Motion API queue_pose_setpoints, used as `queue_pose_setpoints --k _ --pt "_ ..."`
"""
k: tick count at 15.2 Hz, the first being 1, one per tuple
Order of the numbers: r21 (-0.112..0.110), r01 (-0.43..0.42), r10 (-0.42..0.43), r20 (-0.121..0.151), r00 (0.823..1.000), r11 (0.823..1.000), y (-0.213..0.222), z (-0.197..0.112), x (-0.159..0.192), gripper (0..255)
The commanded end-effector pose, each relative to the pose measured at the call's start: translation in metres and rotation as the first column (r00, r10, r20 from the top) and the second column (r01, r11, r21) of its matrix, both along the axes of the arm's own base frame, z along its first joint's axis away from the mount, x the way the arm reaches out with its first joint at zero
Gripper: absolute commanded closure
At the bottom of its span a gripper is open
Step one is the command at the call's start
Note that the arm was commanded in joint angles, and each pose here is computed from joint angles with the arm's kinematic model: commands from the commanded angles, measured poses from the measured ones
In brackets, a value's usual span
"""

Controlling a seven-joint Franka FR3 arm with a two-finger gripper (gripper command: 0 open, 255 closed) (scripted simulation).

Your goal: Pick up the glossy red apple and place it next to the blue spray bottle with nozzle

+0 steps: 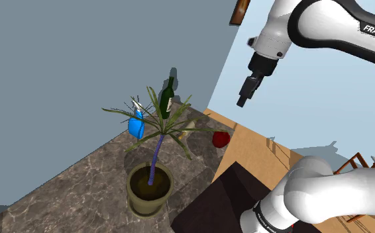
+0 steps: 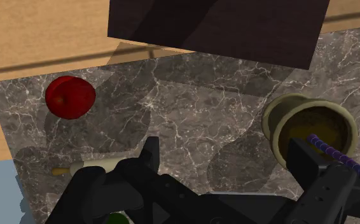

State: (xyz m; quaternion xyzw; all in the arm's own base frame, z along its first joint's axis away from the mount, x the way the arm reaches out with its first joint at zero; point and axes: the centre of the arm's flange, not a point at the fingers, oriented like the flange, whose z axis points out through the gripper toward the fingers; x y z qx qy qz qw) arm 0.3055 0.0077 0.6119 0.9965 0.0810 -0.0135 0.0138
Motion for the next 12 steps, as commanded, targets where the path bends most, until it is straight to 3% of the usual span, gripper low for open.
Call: queue_pose_setpoints --k 1,12 --pt "0.000 0.000 0.000 0.000 1.000 1.000 0.000 0.000 0.000 0" --pt "0.038 -0.149 0.144 0.119 0.982 0.988 -0.117 -0.096 -0.026 0"
